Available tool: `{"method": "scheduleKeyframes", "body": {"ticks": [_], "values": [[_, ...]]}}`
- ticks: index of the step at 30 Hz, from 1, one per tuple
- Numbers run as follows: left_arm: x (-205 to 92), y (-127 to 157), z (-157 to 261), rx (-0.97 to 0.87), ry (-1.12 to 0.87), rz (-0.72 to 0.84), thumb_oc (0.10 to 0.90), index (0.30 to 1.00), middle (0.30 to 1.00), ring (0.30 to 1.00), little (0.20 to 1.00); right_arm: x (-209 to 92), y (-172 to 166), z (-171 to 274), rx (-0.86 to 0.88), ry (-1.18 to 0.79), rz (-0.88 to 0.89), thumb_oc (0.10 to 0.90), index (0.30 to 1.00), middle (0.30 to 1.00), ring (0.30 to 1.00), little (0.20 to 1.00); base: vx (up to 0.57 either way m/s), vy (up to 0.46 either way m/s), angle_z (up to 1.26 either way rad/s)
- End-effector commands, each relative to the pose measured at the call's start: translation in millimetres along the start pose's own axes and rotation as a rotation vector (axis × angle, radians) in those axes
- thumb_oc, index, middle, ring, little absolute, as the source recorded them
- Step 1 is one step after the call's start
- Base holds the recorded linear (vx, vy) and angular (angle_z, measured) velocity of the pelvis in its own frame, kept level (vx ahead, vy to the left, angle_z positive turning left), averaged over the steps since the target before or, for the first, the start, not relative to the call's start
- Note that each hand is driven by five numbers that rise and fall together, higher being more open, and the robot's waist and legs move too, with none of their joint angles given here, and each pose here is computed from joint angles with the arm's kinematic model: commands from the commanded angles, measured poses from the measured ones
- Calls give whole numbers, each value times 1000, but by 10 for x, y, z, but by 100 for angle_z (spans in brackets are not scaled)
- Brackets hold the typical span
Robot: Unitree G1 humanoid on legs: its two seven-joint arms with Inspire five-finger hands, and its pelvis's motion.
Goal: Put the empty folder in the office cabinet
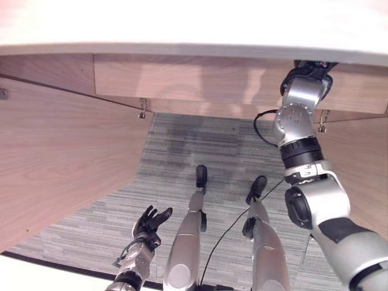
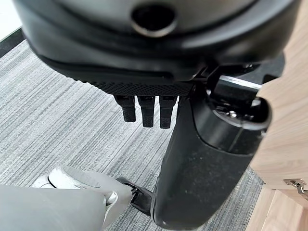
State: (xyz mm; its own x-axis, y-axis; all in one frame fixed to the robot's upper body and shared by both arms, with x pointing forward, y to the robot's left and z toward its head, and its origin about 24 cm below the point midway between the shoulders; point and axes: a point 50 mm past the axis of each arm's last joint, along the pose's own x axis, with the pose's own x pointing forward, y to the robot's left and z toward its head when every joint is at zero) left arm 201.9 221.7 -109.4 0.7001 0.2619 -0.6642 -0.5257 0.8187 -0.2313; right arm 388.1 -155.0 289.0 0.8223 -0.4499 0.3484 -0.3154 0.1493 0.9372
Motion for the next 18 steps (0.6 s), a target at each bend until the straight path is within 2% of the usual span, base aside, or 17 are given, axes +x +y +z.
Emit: {"method": "scheduleKeyframes", "body": {"ticks": [1, 3, 4, 5, 6, 18], "values": [[-125, 552, -75, 51, 19, 160, 800, 900, 900, 900, 900, -97, 833, 38, 7, -49, 376, 400, 300, 300, 300, 300, 0, 0, 0], [-127, 549, -65, 48, 15, 157, 800, 900, 900, 900, 900, -80, 832, 4, -28, -26, 375, 400, 300, 300, 300, 300, 0, 0, 0], [-127, 549, -65, 48, 15, 156, 800, 900, 900, 900, 900, -80, 833, 4, -28, -26, 375, 530, 495, 495, 495, 495, 0, 0, 0], [-128, 538, -54, 45, 10, 147, 800, 900, 900, 900, 900, -77, 847, -34, -82, -2, 389, 599, 599, 599, 599, 599, 0, 0, 0], [-128, 525, -47, 43, 6, 141, 800, 900, 900, 900, 900, -82, 857, -36, -87, 1, 394, 800, 900, 900, 900, 900, -8, -31, 1], [-139, 444, -49, 43, 2, 124, 800, 900, 900, 900, 900, -342, 631, -150, 70, 28, 309, 800, 900, 900, 900, 900, 0, 0, 0]]}}
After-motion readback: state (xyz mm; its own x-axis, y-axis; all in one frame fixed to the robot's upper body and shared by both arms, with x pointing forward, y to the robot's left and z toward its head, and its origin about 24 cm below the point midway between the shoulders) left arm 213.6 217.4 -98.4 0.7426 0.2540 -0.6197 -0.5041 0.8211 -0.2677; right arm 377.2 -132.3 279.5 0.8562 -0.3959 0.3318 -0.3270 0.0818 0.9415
